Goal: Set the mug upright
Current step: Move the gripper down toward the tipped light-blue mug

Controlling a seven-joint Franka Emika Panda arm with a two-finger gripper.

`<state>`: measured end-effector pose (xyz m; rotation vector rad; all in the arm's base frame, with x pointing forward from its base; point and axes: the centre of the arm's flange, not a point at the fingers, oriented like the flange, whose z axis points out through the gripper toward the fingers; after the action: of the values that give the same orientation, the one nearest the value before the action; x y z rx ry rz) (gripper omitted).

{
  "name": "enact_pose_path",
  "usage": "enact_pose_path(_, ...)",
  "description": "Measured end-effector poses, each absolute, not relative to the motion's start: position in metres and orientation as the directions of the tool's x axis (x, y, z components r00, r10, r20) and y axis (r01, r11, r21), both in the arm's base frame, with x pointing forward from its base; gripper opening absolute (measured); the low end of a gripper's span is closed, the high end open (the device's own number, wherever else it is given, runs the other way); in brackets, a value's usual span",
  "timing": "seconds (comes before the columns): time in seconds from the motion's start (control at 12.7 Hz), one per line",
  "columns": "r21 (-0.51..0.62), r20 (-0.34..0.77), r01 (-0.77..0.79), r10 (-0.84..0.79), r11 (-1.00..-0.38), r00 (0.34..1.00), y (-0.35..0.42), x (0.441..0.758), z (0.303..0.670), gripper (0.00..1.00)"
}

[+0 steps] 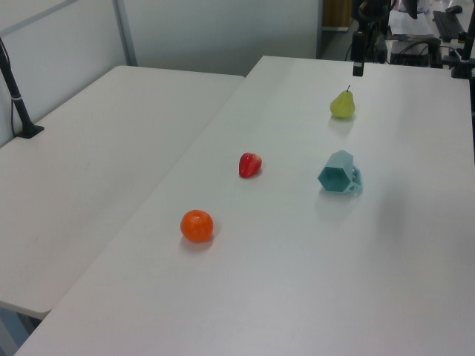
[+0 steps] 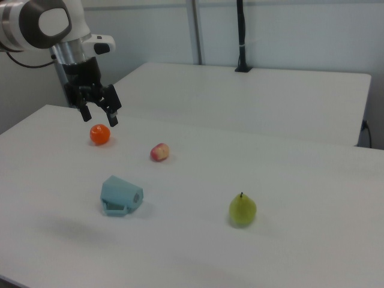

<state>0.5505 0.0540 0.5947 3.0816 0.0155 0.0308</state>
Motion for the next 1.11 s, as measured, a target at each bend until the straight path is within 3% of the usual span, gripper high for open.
enact_pose_path(0.87,0.068,0.007,0.020,0.020,-0.997,1.000,0.059,0.552,0.588,1.00)
enact_pose_path(1.11,0.179,-0.021,0.088,0.085,-0.980,0.996,0.100,0.556,0.564,1.00)
